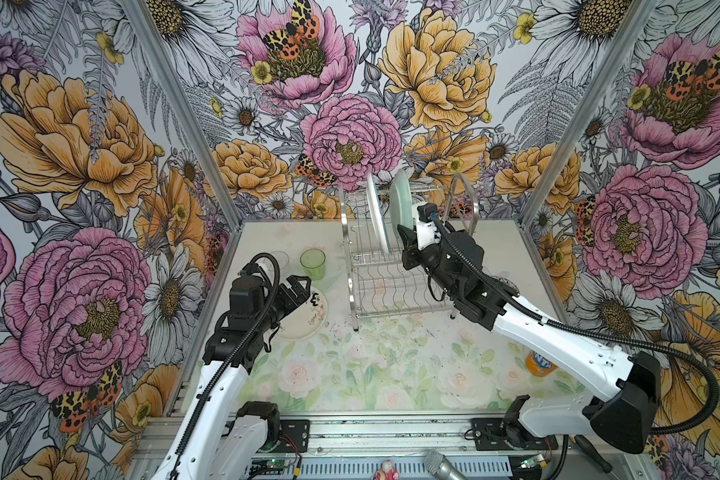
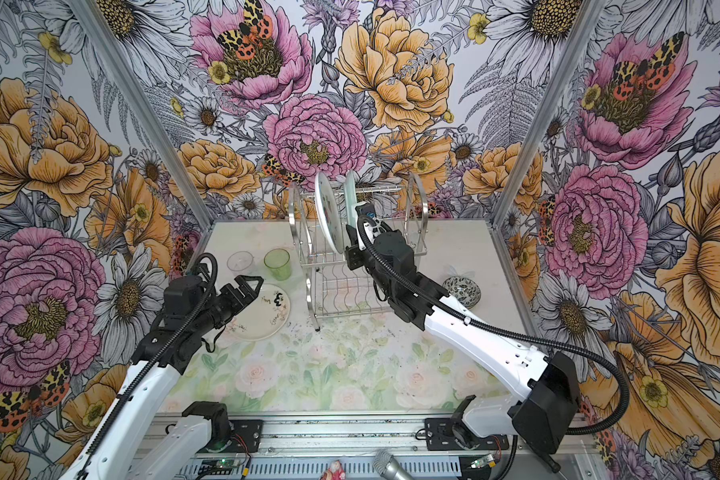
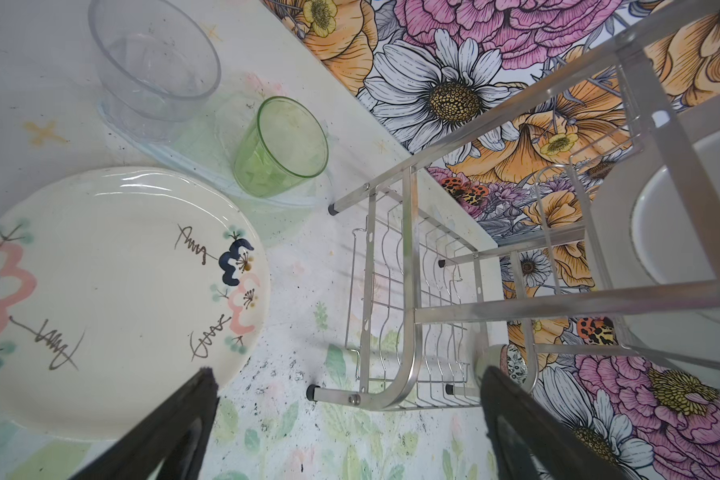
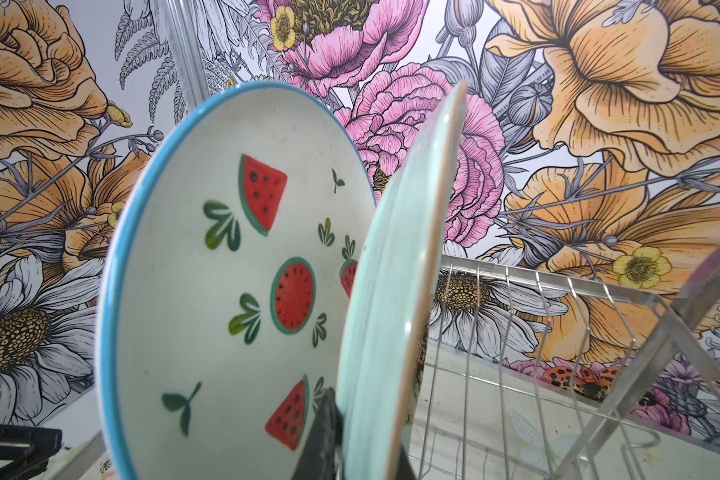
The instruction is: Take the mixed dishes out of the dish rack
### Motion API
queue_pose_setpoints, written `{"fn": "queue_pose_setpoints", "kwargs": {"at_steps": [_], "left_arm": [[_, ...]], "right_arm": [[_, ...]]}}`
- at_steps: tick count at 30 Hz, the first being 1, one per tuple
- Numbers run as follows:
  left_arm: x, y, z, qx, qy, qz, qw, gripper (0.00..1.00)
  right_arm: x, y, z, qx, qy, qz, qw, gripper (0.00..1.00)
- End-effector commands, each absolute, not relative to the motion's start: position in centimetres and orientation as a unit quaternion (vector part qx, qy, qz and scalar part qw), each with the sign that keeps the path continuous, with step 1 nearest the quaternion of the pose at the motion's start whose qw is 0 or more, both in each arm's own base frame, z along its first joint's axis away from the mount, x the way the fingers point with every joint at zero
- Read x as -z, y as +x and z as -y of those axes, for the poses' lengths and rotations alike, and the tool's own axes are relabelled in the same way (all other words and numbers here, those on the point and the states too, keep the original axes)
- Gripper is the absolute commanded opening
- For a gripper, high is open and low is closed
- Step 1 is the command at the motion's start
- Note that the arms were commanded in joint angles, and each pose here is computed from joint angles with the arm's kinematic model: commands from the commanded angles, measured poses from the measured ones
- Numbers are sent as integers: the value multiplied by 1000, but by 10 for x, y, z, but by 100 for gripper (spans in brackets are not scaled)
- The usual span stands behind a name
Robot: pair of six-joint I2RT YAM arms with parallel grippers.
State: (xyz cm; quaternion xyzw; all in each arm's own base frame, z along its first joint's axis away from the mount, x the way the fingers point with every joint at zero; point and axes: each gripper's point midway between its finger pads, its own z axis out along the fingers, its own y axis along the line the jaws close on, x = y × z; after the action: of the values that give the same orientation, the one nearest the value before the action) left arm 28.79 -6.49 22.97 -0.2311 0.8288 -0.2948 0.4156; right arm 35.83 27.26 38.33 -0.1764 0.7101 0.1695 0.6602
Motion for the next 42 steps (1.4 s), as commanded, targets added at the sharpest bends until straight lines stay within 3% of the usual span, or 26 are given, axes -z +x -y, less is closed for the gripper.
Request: {"fn": "queue_pose_setpoints", "kwargs": {"at_steps": [1, 42], "left_arm": [[-235, 288, 65, 303, -226, -821, 428, 99], [-238, 288, 68, 314, -228, -816, 428, 99]], "right_arm": [[-440, 349, -258, -181, -151, -650, 723, 0], [-502, 314, -228, -184, -137, -560, 796, 0]]}}
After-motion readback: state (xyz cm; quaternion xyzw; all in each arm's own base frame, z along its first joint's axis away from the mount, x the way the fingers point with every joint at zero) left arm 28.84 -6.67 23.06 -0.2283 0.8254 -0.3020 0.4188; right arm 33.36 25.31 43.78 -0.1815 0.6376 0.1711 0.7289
